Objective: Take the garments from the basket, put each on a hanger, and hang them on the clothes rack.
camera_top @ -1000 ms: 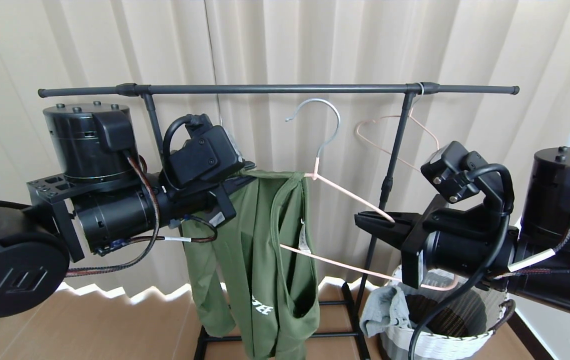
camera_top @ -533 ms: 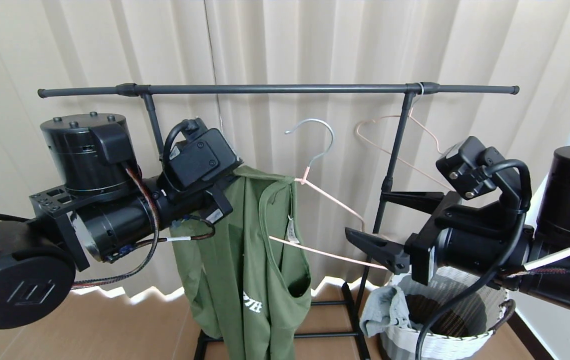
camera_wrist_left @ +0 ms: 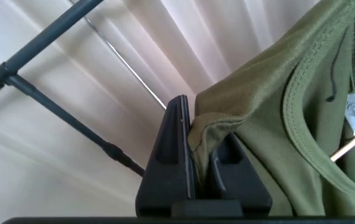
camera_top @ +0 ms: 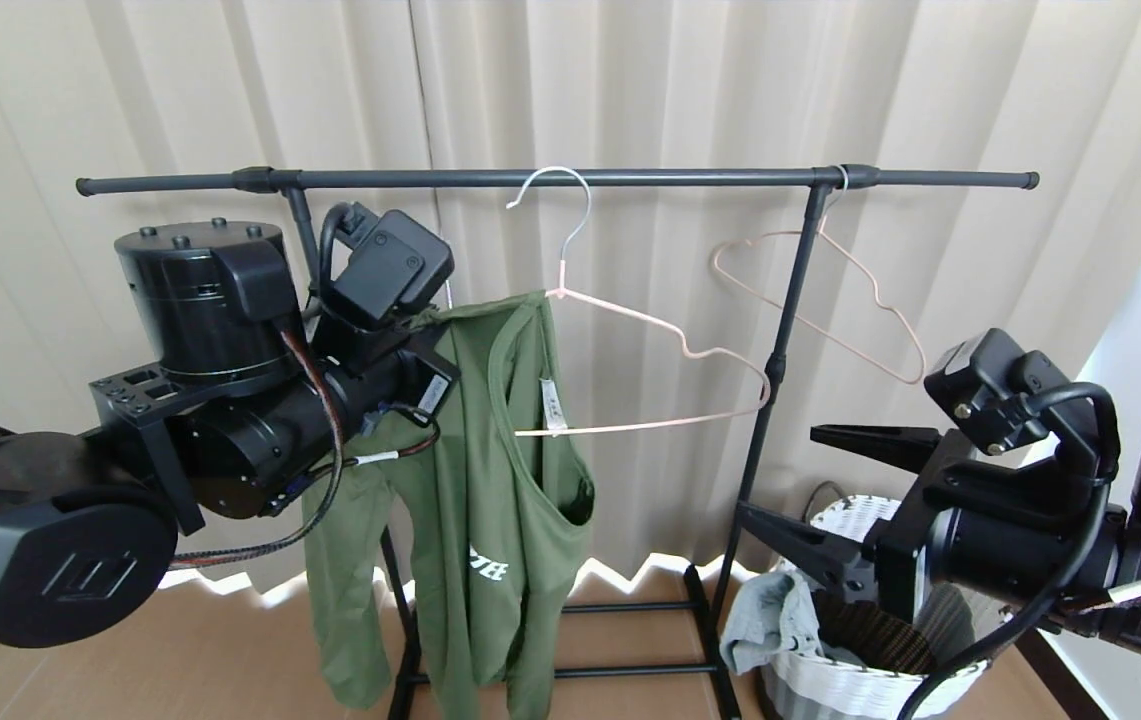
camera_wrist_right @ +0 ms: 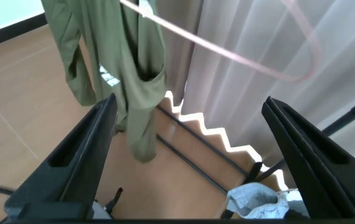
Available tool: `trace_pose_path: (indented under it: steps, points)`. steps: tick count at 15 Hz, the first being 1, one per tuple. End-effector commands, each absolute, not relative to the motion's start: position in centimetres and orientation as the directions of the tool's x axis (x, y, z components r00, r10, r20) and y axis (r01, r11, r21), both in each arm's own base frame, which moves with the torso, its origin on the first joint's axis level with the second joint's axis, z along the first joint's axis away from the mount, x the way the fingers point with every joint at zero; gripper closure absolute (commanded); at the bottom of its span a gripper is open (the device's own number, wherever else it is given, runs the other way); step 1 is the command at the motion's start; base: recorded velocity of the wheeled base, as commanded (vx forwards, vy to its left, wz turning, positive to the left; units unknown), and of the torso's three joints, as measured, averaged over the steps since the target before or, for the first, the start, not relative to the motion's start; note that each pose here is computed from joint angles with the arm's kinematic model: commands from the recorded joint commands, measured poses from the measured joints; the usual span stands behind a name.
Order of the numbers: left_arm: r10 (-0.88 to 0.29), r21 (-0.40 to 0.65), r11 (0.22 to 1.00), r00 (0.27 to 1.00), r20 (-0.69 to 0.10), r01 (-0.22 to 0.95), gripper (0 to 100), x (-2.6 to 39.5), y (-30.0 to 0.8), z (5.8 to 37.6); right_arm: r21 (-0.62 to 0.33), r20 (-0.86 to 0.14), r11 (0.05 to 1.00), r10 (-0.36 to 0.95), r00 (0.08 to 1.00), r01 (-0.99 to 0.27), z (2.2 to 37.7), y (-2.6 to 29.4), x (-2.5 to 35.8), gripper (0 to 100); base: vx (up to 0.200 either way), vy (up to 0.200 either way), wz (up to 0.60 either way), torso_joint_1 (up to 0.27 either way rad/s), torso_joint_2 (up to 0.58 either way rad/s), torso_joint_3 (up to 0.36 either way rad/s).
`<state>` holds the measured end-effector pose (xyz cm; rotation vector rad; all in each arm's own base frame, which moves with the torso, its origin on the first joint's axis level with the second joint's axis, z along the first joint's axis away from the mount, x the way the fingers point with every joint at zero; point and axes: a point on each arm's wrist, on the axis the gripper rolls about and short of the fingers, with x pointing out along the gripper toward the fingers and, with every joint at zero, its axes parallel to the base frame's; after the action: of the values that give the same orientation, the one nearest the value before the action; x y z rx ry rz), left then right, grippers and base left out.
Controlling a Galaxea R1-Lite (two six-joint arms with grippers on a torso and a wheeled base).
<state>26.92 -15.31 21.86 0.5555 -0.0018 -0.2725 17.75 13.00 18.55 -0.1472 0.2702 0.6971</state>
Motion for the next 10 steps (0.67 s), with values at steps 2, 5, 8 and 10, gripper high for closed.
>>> trace_pose_path:
  steps: [2, 5, 8, 10]
  points:
    - [-0.263, 0.418, 0.870, 0.963, -0.052, 0.260, 100, 27.2, -15.8, 23.1, -0.022, -0.329, 0.734, 0.636, 0.698, -0.679, 17.6, 14.1, 17.5, 0, 0.000, 0.000, 0.00, 0.000, 0.00, 0.000]
    - [-0.288, 0.301, 0.910, 0.957, -0.038, 0.286, 100, 26.7, -16.5, 24.3, 0.010, -0.334, 0.749, 0.627, 0.704, -0.663, 16.2, 16.1, 18.6, 0, 0.000, 0.000, 0.00, 0.000, 0.00, 0.000]
    - [-0.302, 0.292, 0.910, 0.953, -0.022, 0.295, 100, 26.2, -16.7, 24.8, -0.012, -0.303, 0.784, 0.588, 0.750, -0.620, 14.3, 18.4, 20.5, 0, 0.000, 0.000, 0.00, 0.000, 0.00, 0.000]
    - [-0.319, 0.267, 0.912, 0.947, -0.018, 0.312, 100, 25.9, -17.1, 24.9, -0.019, -0.292, 0.801, 0.568, 0.770, -0.598, 13.8, 19.6, 21.9, 0, 0.000, 0.000, 0.00, 0.000, 0.00, 0.000]
